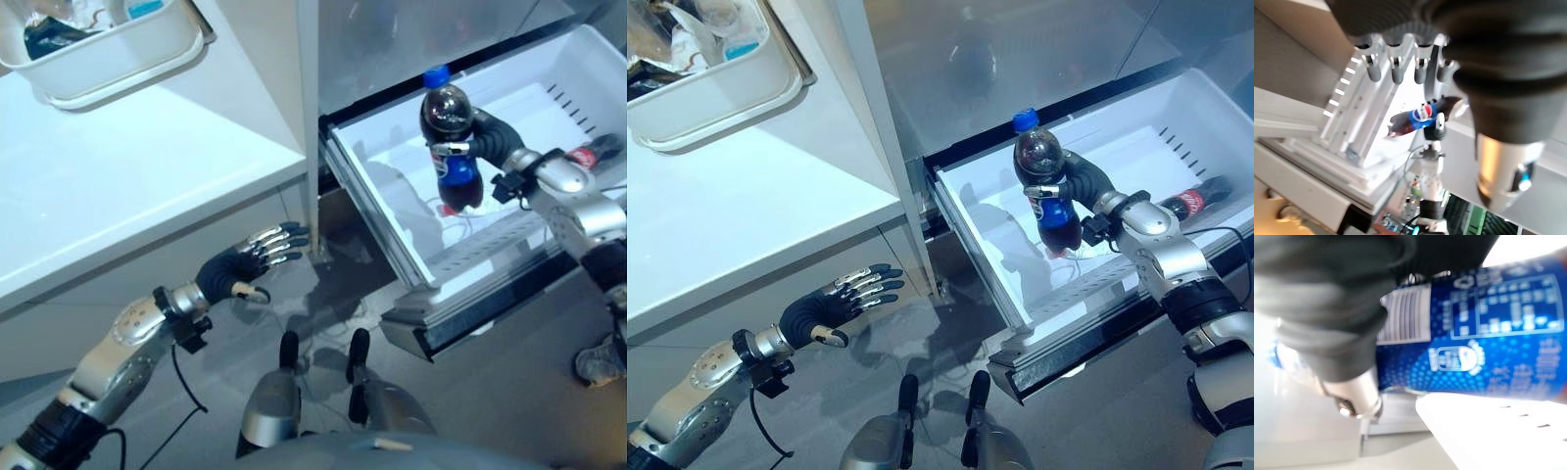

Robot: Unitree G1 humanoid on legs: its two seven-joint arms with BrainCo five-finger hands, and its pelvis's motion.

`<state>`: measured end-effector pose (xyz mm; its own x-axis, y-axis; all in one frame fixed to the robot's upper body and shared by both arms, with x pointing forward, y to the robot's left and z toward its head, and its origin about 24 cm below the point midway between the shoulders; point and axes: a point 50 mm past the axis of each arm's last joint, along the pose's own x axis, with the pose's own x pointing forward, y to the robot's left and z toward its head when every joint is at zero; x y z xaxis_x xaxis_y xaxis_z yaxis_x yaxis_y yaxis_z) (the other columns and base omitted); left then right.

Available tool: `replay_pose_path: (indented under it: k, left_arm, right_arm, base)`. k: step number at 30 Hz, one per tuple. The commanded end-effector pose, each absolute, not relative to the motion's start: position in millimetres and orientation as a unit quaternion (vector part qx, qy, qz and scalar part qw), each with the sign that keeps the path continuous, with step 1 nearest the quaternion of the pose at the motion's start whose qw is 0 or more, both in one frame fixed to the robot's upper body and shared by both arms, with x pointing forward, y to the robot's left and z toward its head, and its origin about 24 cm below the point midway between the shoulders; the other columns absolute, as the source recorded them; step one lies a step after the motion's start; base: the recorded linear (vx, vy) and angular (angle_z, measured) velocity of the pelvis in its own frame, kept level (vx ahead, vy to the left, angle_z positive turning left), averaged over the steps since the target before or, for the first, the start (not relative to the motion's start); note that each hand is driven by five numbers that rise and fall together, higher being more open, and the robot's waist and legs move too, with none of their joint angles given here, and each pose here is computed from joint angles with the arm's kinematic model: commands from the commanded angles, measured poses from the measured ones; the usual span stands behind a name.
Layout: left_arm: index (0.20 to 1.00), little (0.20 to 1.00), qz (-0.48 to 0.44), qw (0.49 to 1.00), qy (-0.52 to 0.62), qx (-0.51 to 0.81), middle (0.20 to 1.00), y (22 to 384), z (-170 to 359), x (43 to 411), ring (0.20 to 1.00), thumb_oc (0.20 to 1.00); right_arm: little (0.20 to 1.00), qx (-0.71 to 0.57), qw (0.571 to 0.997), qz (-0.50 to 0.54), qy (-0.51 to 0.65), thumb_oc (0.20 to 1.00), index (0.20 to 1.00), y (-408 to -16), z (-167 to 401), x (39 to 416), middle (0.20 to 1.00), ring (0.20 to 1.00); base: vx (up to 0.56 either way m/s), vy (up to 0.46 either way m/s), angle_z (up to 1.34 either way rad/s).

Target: Take the drinks into the refrigerator

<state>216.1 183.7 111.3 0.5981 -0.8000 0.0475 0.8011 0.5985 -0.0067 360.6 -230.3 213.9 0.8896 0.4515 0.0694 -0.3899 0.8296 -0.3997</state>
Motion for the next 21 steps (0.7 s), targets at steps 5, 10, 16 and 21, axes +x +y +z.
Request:
replay_pose_path:
  k: [5,10,16,21]
  left_arm:
    - [1.000,1.000,-0.496,0.866,-0.059,-0.015,1.000,166.7,126.1,208.5,1.000,1.000]
    - [1.000,1.000,-0.497,0.866,-0.063,-0.004,1.000,163.0,126.2,210.4,1.000,1.000]
    - [1.000,1.000,-0.493,0.867,-0.069,0.020,1.000,161.8,127.2,212.9,1.000,1.000]
    - [1.000,1.000,-0.483,0.872,-0.077,0.034,1.000,162.3,129.7,214.6,1.000,1.000]
  right_arm:
    - [0.200,-0.227,0.925,0.202,-0.226,0.200,0.200,-214.2,304.0,364.2,0.200,0.200]
    - [0.200,-0.269,0.935,0.171,-0.154,0.200,0.200,-228.5,269.6,375.8,0.200,0.200]
    - [0.200,-0.391,0.909,0.144,-0.023,0.200,0.200,-251.9,214.5,381.2,0.200,0.200]
    - [0.200,-0.415,0.902,0.119,0.008,0.200,0.200,-256.8,203.4,387.3,0.200,0.200]
  base:
    - [-0.05,-0.032,0.04]
    - [-0.05,-0.027,0.06]
    - [-0.05,-0.031,0.07]
    - [-0.04,-0.017,0.06]
